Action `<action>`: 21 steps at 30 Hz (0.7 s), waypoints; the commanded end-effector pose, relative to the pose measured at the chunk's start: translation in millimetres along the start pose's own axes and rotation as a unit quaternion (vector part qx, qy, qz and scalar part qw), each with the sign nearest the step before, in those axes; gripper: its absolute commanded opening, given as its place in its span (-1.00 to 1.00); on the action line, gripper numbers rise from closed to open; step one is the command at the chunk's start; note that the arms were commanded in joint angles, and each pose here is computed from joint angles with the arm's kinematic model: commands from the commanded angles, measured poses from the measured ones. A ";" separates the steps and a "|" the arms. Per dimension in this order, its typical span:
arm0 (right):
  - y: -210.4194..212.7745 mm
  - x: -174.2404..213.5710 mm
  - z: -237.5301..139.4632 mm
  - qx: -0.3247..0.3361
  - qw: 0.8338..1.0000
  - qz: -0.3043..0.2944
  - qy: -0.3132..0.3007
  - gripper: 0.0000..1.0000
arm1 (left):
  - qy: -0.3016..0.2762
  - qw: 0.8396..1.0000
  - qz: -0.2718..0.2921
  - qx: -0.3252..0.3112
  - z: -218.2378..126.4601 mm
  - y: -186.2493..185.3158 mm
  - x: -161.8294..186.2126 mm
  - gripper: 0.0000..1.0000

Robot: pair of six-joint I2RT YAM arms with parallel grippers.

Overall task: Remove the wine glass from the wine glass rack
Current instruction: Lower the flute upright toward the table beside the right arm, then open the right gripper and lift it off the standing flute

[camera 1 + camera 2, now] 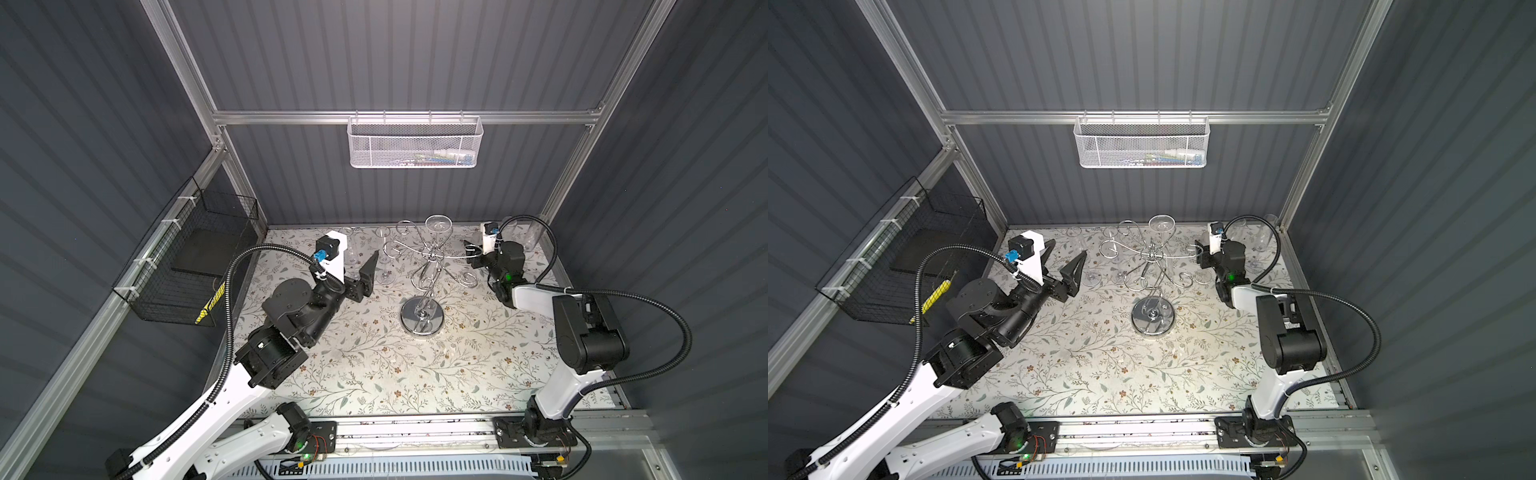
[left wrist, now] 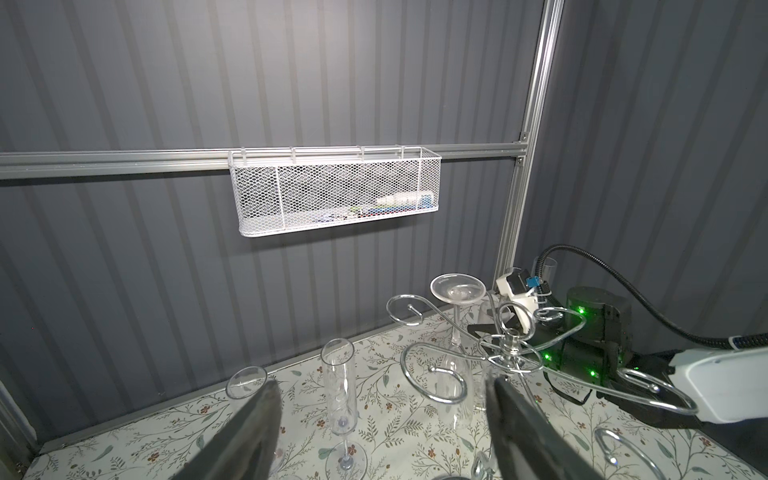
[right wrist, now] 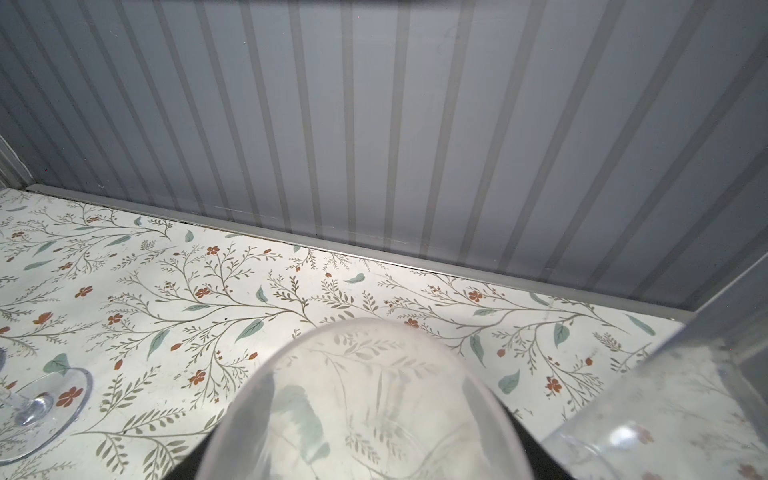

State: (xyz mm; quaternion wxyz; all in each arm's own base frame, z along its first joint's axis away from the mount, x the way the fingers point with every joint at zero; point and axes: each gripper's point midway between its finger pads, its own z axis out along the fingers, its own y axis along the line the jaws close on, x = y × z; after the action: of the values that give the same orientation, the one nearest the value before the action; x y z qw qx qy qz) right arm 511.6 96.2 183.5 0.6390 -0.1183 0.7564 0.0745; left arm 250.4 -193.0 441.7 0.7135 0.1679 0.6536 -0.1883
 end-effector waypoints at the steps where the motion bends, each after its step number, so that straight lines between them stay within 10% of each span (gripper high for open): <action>1: 0.4 -15.1 1.2 0.003 1.000 -0.006 -0.021 0.56 | -0.006 1.000 -0.007 -0.005 -4.1 2.3 -2.8 0.58; 4: -1.1 -16.8 -1.8 0.008 1.000 -0.003 -0.029 0.97 | -0.006 1.000 -0.007 -0.005 -4.4 2.7 -2.7 0.58; 21: 3.3 -76.3 -39.8 0.005 0.996 -0.032 -0.079 0.98 | -0.020 1.000 -0.001 0.001 -12.9 3.4 -14.9 0.60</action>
State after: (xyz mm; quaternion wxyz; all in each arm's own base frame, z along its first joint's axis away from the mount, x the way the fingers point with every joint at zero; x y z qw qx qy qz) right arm 492.7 91.6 263.0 0.7012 -0.1212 0.7000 0.0610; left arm 245.2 -186.5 448.5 0.7205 0.1622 0.6465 -0.1912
